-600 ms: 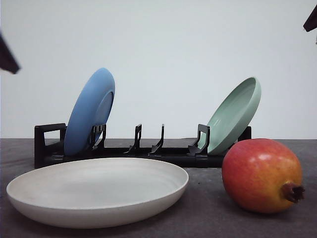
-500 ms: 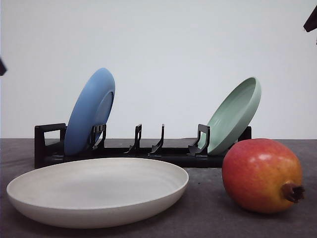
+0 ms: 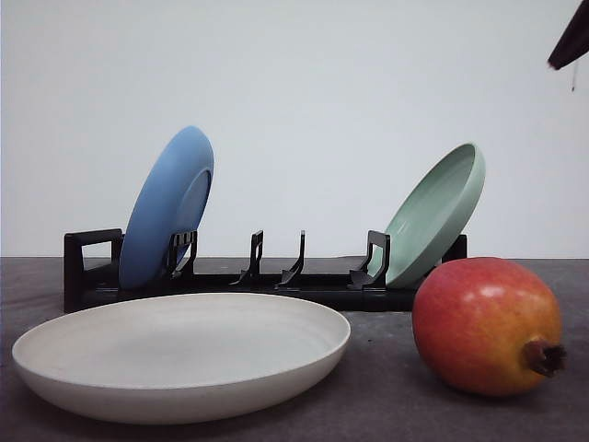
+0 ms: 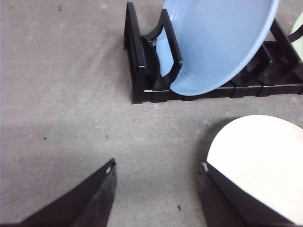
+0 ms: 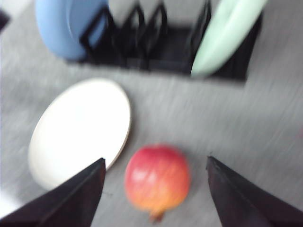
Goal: Place pomegranate in white plate
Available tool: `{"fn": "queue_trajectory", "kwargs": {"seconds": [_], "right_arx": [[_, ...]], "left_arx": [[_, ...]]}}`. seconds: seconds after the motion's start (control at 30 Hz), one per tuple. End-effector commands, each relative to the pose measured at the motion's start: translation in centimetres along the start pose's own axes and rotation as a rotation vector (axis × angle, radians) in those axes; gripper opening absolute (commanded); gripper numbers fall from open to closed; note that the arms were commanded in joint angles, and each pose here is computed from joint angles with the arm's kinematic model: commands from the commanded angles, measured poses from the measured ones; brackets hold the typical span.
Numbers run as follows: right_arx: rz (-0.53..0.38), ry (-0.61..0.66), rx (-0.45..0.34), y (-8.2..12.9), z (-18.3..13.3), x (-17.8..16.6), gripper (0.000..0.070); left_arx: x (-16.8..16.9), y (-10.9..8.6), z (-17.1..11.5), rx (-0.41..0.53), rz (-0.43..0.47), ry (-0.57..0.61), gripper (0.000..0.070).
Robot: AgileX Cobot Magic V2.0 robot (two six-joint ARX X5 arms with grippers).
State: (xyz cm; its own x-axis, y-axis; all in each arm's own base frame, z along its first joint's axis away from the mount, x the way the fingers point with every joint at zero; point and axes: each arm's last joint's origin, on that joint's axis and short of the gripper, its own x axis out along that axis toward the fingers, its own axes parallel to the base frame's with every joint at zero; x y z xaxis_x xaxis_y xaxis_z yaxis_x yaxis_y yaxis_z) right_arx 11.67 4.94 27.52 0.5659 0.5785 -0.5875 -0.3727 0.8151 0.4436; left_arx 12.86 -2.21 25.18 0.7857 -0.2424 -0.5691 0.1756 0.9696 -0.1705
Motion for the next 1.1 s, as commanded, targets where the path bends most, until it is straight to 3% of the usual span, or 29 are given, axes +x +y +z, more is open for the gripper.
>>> {"fn": "queue_trajectory", "kwargs": {"seconds": [0.0,0.17,0.33,0.57,1.07], "right_arx": [[0.008,0.029,0.03,0.4,0.7,0.1,0.0429],[-0.009,0.171,0.038,1.0,1.6,1.9,0.043],[-0.083,0.259,-0.009,1.6,1.8,4.4,0.0439],[-0.183,0.362,-0.026,2.3,1.1,7.9,0.0625],[-0.238,0.463,0.005,2.1,0.1,13.2,0.0668]], "left_arx": [[-0.1,-0.1,0.4,0.0,-0.004,-0.017,0.0326],[-0.1,-0.1,0.5,0.001,-0.003,-0.023,0.0325],[-0.1,-0.1,0.5,0.004,0.0,-0.023,0.0325],[-0.1,0.0,0.5,0.004,0.033,-0.027,0.0325],[-0.1,0.0,0.6,0.005,0.032,-0.034,0.0324]]}}
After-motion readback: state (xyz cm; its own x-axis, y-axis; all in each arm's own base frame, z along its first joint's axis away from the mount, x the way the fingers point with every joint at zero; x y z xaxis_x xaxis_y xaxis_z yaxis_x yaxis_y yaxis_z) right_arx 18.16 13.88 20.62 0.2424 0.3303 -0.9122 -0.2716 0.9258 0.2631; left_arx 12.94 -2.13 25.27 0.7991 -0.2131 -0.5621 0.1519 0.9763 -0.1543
